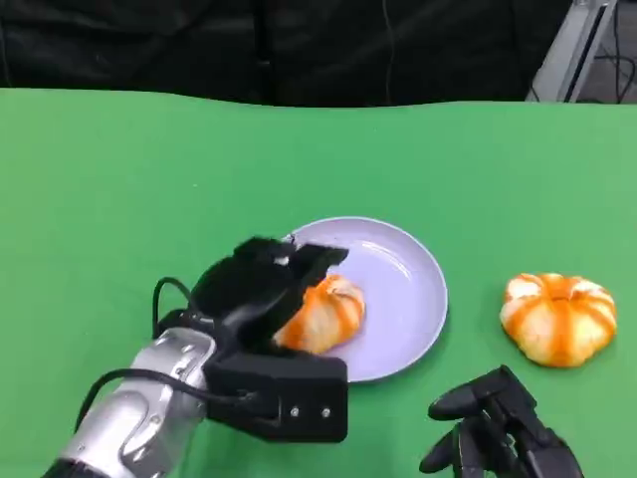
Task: Grasp the bread from the table and place it into the plate.
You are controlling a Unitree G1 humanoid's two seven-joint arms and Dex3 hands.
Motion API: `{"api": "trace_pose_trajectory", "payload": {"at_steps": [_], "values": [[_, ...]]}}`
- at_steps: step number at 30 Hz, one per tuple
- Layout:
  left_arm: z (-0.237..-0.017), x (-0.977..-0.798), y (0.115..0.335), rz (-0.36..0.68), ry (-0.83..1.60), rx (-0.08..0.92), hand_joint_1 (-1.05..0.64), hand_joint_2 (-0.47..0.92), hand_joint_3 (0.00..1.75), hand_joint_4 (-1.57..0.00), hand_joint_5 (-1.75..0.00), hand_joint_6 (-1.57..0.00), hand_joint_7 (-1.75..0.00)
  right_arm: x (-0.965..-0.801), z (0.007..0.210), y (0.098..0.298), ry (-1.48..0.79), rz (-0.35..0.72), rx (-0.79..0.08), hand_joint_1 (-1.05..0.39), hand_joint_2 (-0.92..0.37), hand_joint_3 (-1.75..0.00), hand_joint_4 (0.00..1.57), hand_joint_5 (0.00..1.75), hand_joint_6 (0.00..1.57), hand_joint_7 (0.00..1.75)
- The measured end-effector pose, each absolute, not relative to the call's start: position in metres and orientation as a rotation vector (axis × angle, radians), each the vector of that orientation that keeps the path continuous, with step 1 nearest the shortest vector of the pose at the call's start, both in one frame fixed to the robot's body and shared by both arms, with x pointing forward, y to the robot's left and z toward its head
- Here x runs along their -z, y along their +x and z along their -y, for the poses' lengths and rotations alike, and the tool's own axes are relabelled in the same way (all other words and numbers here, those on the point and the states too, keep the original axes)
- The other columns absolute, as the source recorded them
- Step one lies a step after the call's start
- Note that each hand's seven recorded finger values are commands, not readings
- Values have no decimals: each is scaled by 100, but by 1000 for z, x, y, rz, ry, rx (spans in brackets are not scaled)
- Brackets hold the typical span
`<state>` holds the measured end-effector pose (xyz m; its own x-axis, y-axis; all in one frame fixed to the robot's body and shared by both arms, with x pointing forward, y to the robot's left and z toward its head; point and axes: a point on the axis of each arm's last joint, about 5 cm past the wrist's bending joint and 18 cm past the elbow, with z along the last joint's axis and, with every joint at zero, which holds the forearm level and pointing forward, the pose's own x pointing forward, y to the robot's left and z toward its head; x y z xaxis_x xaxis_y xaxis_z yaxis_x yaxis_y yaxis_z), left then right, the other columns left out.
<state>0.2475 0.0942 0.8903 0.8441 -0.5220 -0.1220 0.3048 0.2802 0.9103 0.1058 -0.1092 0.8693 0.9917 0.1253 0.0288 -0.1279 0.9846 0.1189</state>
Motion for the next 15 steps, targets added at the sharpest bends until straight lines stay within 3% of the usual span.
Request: {"api": "trace_pose_trajectory", "payload": {"at_steps": [10, 15], "values": [[-97, -896, 247, 207, 1166, 579, -86, 92, 58, 0, -1, 0, -9, -869, 110, 106, 118, 21, -125, -26, -92, -98, 29, 175, 15, 175], [-117, -902, 240, 235, 1061, 538, -84, 92, 55, -4, -2, -3, -7, -869, 109, 106, 117, 20, -121, -25, -92, -98, 29, 175, 14, 175]]}}
